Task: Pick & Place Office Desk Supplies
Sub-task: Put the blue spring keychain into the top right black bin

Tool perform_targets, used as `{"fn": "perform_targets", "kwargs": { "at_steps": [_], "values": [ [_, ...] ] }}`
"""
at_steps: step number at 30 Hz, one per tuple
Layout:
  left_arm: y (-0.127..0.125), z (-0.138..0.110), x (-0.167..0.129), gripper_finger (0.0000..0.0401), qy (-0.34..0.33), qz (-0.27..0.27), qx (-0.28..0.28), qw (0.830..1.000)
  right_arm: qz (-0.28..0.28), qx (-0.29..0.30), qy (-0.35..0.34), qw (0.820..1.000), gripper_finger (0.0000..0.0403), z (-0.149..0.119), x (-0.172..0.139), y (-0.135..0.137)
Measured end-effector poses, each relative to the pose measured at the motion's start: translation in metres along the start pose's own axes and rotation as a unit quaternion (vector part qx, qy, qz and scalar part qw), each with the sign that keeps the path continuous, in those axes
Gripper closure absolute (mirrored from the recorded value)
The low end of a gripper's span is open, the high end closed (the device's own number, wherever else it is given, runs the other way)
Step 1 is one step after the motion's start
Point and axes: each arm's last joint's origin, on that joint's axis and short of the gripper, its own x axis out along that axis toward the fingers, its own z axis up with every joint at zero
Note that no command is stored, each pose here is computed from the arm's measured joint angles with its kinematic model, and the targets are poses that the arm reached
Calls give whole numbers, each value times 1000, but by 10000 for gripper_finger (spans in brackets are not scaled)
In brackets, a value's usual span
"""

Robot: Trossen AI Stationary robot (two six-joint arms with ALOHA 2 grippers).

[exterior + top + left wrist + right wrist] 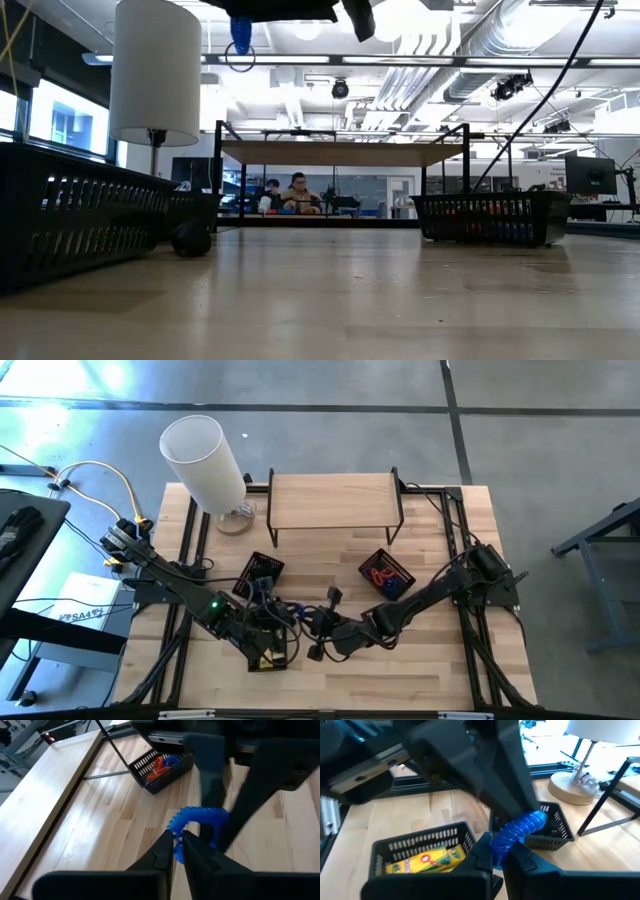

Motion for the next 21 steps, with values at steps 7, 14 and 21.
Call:
{"fn": "perform_targets", "kwargs": {
  "at_steps": [7, 14, 21],
  "values": [
    [-1, 5, 0, 334, -19, 2, -18, 1000, 14, 18, 36, 999, 397, -7, -1, 0],
    [-3, 7, -1, 331, -30, -5, -5, 1000, 22, 20, 54, 998, 397, -11, -2, 1],
    [-2, 7, -1, 330, -30, -5, -6, 1000, -42, 14, 140, 989, 398, -35, -14, -4]
  ]
}}
